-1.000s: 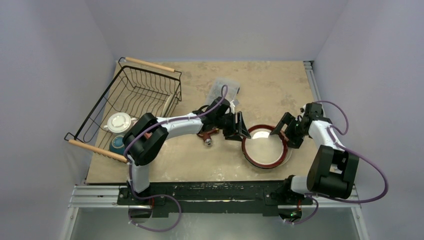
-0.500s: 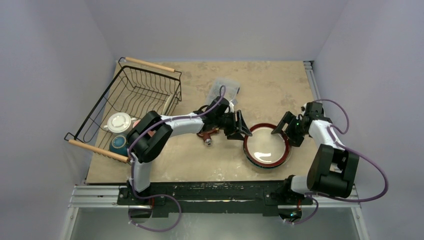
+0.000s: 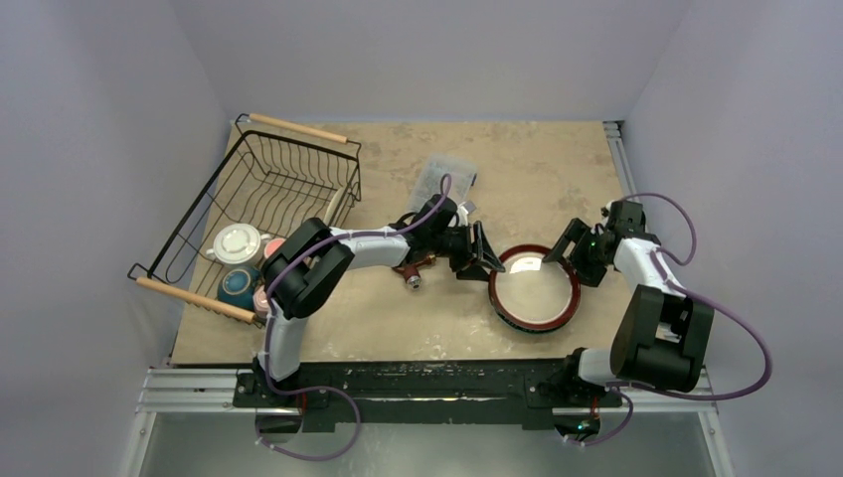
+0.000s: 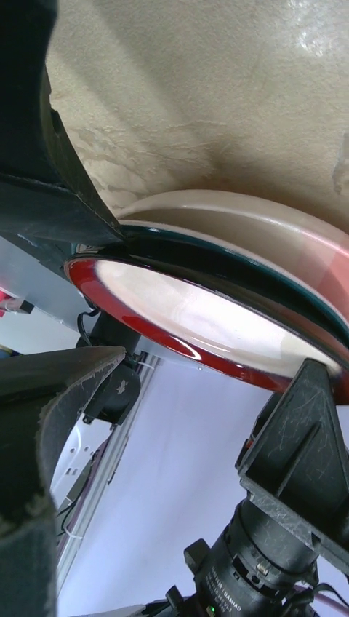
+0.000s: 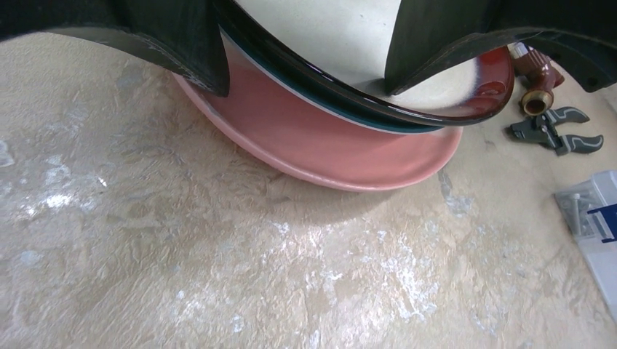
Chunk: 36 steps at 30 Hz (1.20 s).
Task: Load the mixed dishes into the dish rack
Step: Pick up the plate at the center of the board.
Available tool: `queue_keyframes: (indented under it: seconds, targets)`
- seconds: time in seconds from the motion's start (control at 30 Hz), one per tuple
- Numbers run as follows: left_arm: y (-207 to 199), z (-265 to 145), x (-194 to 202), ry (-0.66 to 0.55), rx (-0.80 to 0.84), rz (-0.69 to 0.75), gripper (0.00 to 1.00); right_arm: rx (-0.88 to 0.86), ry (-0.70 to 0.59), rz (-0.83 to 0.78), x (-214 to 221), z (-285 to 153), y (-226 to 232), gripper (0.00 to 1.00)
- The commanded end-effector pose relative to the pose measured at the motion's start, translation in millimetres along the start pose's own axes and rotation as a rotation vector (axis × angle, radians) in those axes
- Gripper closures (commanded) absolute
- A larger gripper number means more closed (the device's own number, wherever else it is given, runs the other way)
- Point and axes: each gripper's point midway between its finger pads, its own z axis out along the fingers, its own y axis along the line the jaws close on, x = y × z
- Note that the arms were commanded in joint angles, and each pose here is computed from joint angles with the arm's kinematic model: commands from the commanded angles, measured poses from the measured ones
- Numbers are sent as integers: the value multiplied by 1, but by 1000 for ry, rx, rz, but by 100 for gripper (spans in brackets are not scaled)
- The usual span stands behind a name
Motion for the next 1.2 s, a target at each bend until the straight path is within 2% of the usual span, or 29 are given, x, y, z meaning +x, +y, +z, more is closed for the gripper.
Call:
queue_keyframes:
  seconds: [0.0, 0.17, 0.43, 0.8, 0.97, 1.1, 1.17]
  targets:
    - [-114, -12, 18, -1, 390, 250, 52, -89, 132, 65, 32, 5, 18, 25]
    - [-127, -13, 21, 0, 463, 274, 55, -87, 137, 56, 32, 5, 19, 26]
    - [-113, -1, 15, -23, 359, 233, 62, -90, 143, 45, 35, 7, 20, 29]
    - [-73, 15, 16, 11, 202, 99, 54, -93, 140, 34, 41, 8, 25, 29]
    - [-58, 19, 18, 31, 135, 58, 54, -95, 139, 34, 44, 8, 25, 25]
    - [-52, 19, 18, 39, 82, 77, 58, -99, 133, 28, 43, 6, 26, 22]
    - [-52, 19, 18, 42, 66, 112, 64, -100, 129, 25, 43, 5, 27, 22]
